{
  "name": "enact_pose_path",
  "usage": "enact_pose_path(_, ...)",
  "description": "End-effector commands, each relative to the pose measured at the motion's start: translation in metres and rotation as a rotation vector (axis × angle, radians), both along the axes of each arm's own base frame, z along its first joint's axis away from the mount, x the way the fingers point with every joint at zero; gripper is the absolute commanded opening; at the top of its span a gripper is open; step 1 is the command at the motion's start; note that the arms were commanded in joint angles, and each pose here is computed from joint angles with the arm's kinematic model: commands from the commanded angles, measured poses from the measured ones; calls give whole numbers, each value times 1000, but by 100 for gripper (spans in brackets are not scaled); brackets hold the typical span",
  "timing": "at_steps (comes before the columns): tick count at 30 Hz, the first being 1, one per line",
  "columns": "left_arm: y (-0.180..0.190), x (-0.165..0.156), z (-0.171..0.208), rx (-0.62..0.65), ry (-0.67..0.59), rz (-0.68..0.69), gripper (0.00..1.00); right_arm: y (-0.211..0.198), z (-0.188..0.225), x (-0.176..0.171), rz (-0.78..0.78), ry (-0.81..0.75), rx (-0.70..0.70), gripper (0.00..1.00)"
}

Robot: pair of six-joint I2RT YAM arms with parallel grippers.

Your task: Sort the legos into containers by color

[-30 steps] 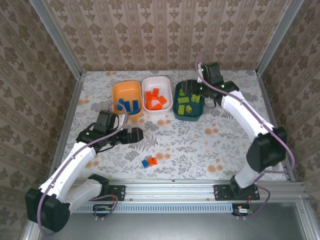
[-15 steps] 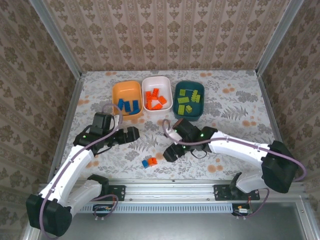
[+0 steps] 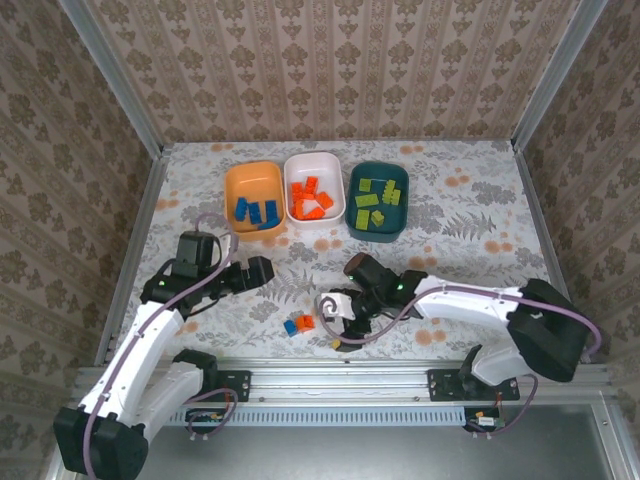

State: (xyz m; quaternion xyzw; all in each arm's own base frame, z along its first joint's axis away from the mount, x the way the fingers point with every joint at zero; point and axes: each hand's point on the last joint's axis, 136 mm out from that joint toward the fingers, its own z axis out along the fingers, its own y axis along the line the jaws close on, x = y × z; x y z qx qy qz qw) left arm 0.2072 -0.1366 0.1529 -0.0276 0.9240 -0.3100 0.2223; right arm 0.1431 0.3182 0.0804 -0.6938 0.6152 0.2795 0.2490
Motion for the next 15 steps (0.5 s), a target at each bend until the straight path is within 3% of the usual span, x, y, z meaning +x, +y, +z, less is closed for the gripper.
enact_pose_path(1,1,-4,0,-19,12,1,100,22,6,2,123,-66,68,85)
enact_pose_path(15,7,-4,-1,-19,11,13,100,66,-25,24,110,-9,0,79)
